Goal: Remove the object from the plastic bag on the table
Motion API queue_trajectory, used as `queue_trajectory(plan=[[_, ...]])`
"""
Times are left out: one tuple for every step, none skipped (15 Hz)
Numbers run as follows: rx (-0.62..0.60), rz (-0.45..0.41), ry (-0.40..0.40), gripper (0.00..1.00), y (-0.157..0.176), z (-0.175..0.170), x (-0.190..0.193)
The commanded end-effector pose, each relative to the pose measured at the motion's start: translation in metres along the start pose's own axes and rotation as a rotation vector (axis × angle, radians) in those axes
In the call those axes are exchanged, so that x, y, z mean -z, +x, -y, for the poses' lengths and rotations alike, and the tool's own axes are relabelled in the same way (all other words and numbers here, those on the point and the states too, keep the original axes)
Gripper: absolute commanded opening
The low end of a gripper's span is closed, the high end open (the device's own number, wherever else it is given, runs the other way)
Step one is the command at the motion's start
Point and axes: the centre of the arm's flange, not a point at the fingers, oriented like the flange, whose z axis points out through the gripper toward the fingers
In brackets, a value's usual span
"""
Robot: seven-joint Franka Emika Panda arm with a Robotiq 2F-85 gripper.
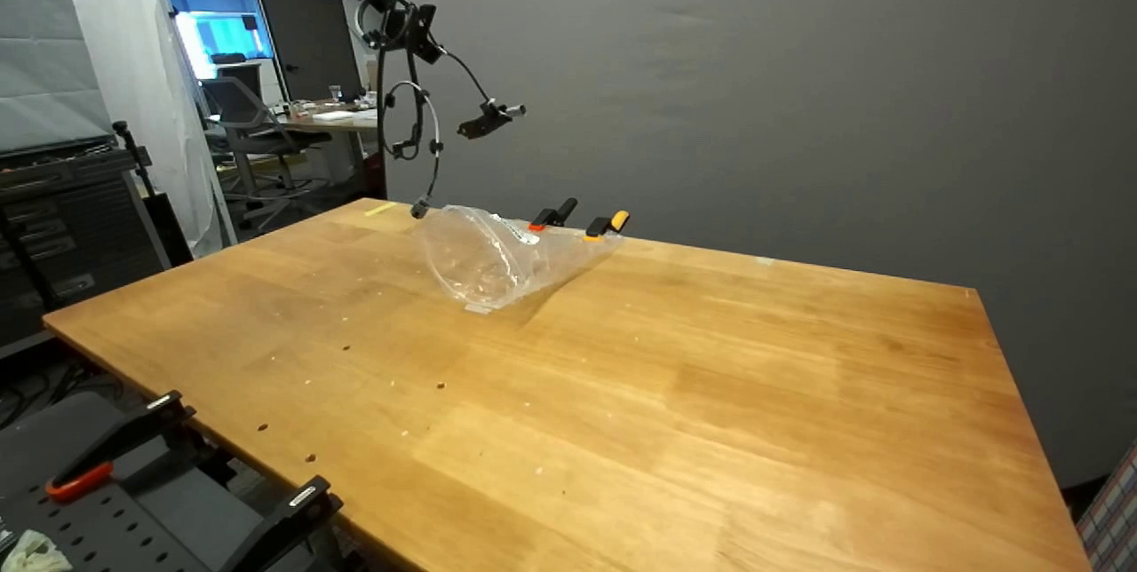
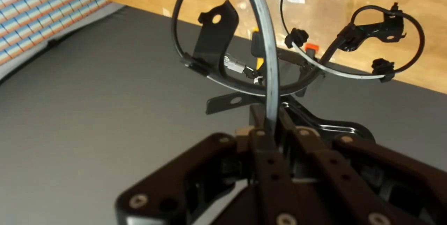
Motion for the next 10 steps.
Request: queue_trajectory(plan=[[-0.048,-0.182,0.057,0.02,-0.006,0.049,-0.012],[-0.07,-0.218,0.089,0.03,-0.01,0.062,-0.016],[-0.096,-0.247,0.127,0.03,-0.013,0.073,-0.02],[-0.122,-0.27,0.167,0.03,-0.015,0.079,-0.029],[-0.139,-0.277,0.211,0.02,-0.019,0.086,-0.032],[-0.159,-0.261,0.251,0.02,-0.025,0.091,-0.036],[-0.172,-0.248,0.281,0.02,-0.032,0.094,-0.039],[-0.179,-0.225,0.303,0.02,-0.039,0.094,-0.046],[-0.198,-0.2,0.32,0.02,-0.046,0.092,-0.052],[-0.217,-0.193,0.319,0.02,-0.052,0.089,-0.057]])
